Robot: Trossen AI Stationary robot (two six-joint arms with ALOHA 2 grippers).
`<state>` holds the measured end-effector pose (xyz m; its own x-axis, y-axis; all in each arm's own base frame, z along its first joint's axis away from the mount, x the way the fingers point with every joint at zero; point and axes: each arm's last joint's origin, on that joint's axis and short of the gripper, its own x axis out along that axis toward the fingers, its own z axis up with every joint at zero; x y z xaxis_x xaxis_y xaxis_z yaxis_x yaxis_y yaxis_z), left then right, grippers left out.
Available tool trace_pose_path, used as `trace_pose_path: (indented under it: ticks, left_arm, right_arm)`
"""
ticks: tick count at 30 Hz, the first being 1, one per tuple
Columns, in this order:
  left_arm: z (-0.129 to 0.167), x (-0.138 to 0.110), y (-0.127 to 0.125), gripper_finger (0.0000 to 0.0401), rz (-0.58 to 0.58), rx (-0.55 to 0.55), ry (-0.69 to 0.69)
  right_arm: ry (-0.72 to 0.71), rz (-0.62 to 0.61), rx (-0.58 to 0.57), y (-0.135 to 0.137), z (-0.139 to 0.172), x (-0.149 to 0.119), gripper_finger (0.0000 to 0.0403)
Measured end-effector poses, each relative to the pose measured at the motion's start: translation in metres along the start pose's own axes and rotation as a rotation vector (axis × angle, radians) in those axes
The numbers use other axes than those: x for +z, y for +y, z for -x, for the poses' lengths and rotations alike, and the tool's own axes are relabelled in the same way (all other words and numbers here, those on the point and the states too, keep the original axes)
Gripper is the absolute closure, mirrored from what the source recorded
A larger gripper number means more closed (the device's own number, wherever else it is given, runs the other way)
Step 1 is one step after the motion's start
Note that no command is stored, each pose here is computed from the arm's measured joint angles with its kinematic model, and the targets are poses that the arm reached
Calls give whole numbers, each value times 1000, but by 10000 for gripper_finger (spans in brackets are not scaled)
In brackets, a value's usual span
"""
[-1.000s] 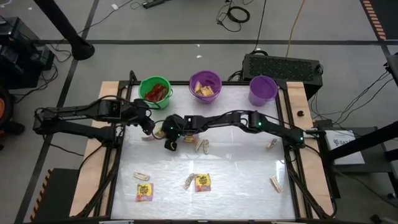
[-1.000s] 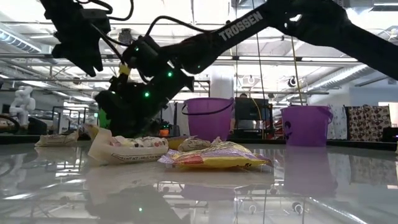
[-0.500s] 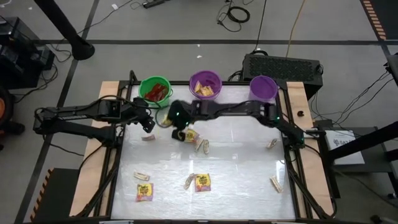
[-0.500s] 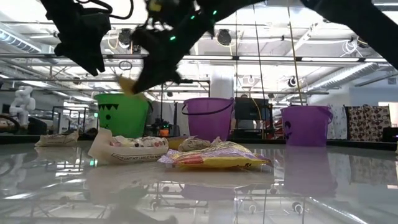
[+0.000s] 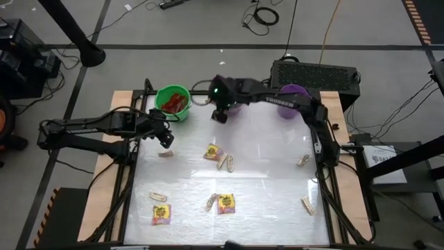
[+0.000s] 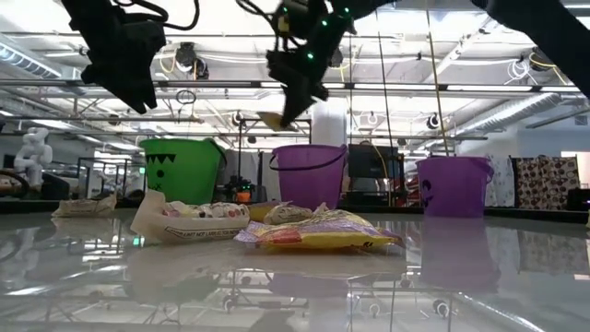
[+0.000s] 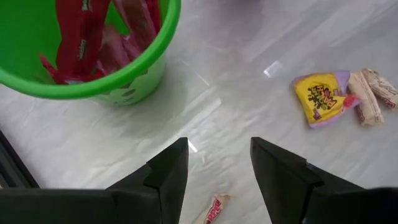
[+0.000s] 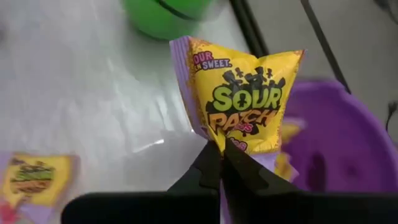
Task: Sort candy by brand, put in halloween buckets
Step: Put the yellow candy pack in the left purple bucket
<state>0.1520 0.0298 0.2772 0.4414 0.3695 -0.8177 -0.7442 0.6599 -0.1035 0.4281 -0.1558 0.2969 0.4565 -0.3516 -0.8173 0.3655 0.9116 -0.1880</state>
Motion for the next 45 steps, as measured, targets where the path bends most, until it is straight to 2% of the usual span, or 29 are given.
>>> trace_pose_path:
  ticks: [6, 11, 23, 26, 28, 31, 33, 42, 45]
  left_arm:
    - [-1, -1, -2, 221, 7, -6, 9]
    - [0, -3, -4, 221, 22, -13, 10]
    - [-5, -3, -7, 221, 32, 8, 22]
    - [-6, -3, -8, 221, 24, 14, 32]
    - [-7, -4, -10, 221, 4, 12, 37]
    - [-6, -6, -12, 221, -43, 2, 41]
    - [-5, -7, -14, 221, -69, -4, 44]
    - [-1, -20, -15, 221, -233, 11, 123]
    - [0, -23, -16, 221, -281, 6, 135]
  right_arm:
    - [99, -116, -60, -51, -10, -14, 402]
    - [98, -187, -77, -70, -12, -17, 389]
    - [87, -206, -86, -79, -13, -18, 314]
    - [71, -241, 21, -73, -11, -16, 296]
    - [39, -265, 183, -61, -8, -11, 288]
    - [21, -243, 451, -27, -3, -4, 281]
    - [31, -195, 560, 2, 0, -2, 280]
    - [145, 77, 764, 158, 44, -20, 280]
    - [155, 140, 769, 206, 62, -33, 280]
